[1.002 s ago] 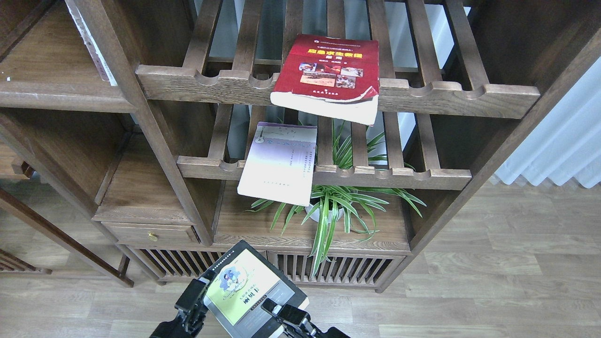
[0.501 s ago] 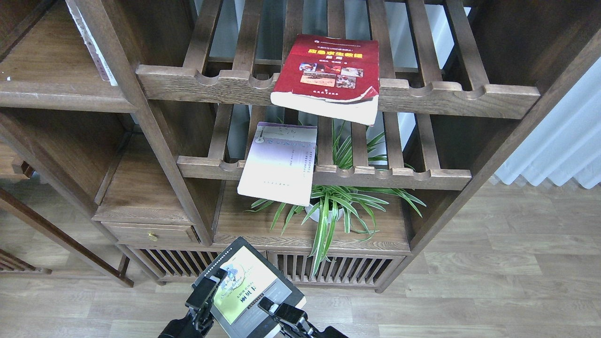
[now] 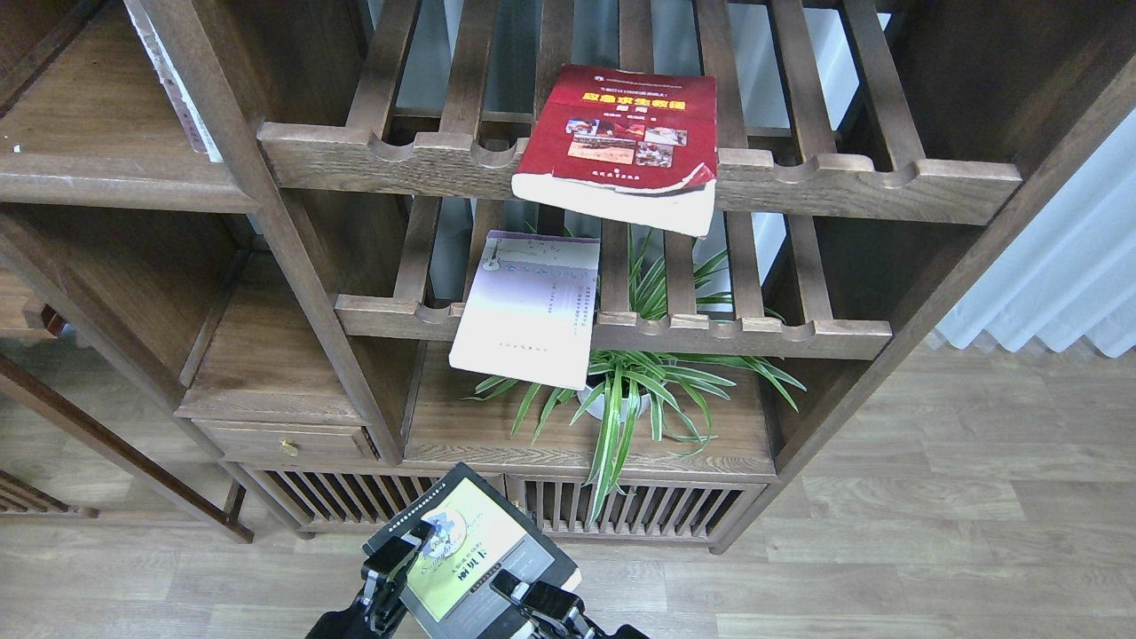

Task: Organize books on shelf
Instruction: 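Grip the green-covered book with both grippers, then carry the green-covered book with the left gripper to the side shelf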

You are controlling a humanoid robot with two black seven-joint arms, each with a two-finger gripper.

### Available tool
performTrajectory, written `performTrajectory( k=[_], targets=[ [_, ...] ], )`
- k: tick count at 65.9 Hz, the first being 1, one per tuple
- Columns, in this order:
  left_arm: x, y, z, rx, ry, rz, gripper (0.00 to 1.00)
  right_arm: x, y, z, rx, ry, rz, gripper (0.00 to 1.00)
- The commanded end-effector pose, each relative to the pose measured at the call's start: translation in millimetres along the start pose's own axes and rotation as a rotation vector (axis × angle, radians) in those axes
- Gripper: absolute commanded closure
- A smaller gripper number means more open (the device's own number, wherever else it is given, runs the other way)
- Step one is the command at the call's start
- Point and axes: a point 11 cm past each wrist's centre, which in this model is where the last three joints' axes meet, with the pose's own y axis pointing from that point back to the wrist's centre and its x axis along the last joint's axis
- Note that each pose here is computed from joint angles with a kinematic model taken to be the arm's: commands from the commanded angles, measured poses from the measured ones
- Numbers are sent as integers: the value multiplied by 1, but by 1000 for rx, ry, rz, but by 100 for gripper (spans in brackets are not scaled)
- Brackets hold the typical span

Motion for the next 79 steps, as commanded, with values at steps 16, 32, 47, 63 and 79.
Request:
performTrajectory(
  k=[16, 32, 47, 63, 79],
  targets=[
    [3, 8, 10, -1, -23, 11, 94, 7, -1, -29, 59, 34, 28, 96],
    [4, 10, 12, -3, -29, 17, 94, 6, -1, -34, 78, 33, 26, 90],
    [2, 12, 17, -43, 25, 10, 94, 3, -1, -37, 89, 43, 13, 12],
    [2, 26, 35, -63, 7, 13, 94, 4, 0, -38, 99, 40, 16, 1],
    [-1, 75, 88, -149, -69, 39, 94, 7, -1, -51, 148, 36, 25, 1]
  ],
)
